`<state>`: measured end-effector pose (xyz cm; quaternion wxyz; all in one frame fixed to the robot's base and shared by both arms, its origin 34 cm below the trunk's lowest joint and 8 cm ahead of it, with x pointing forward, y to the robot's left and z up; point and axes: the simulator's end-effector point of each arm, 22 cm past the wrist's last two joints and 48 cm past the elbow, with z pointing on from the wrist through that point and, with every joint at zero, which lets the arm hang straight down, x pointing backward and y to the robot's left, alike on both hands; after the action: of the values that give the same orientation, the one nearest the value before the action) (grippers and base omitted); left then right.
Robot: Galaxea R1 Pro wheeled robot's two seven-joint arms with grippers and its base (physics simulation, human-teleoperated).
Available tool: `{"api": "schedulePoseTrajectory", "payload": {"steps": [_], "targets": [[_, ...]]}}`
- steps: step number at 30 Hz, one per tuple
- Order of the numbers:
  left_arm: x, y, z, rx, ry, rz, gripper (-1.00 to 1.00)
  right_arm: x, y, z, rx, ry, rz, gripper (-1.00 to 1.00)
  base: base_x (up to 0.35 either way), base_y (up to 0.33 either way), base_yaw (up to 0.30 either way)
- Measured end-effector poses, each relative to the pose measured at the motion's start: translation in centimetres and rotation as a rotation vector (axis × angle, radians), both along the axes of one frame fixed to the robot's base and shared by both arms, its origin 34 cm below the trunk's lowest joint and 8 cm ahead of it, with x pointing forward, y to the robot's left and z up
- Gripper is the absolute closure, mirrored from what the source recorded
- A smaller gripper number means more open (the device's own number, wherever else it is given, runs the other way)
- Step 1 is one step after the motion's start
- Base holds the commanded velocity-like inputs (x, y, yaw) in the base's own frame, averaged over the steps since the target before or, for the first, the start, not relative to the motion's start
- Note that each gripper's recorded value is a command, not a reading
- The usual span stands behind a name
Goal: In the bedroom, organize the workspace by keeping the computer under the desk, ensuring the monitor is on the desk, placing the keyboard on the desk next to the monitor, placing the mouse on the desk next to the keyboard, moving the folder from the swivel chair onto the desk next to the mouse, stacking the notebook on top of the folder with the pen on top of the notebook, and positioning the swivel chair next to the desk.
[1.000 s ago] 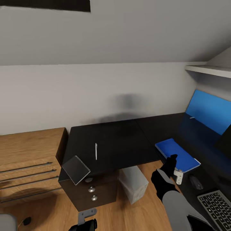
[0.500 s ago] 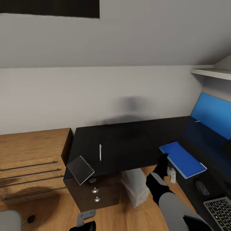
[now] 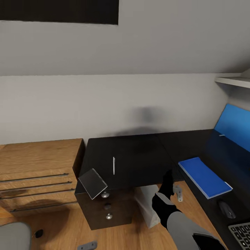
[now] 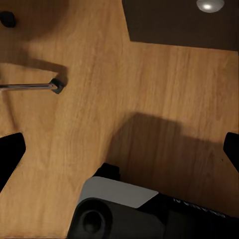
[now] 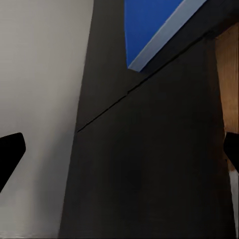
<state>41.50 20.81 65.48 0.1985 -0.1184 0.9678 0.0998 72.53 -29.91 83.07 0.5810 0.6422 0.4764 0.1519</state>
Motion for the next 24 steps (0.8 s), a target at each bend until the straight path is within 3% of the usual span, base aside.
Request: {"api": "schedulePoseTrajectory", "payload": {"steps": [3,7,14,16,22,23,24], "targets": [[-1.2,0.8,-0.9,0.022,0.028,0.002,-1.00,-0.8,1.3,-1.4,-0.038,0.034,0.063,-1.00,0.000,0.000,0.023],[-1.6,1.3,-1.3,0.034,0.030,0.009,-1.00,-1.5,3.0,-2.0,-0.099,0.031,0.152,-1.00,0.000,0.000,0.009],[-0.8,2.0,-1.1,0.039,-0.045,0.060,-1.00,-4.9,6.4,-3.3,-0.193,-0.030,0.325,-1.00,0.000,0.000,0.002],[-1.2,2.5,-1.4,0.052,-0.057,0.074,-1.00,-6.9,7.4,-4.9,-0.178,-0.021,0.371,-1.00,0.000,0.000,0.000],[-1.8,3.1,-1.8,0.071,-0.054,0.078,-1.00,-8.9,9.7,-7.1,-0.088,-0.015,0.468,-1.00,0.000,0.000,0.000],[-1.9,3.2,-1.9,0.073,-0.054,0.078,-1.00,-9.4,10.7,-7.8,-0.044,-0.015,0.503,-1.00,0.000,0.000,0.000],[-2.0,3.3,-1.9,0.076,-0.054,0.079,-1.00,-11.2,12.4,-9.5,0.057,-0.003,0.556,-1.00,0.000,0.000,0.000]]}}
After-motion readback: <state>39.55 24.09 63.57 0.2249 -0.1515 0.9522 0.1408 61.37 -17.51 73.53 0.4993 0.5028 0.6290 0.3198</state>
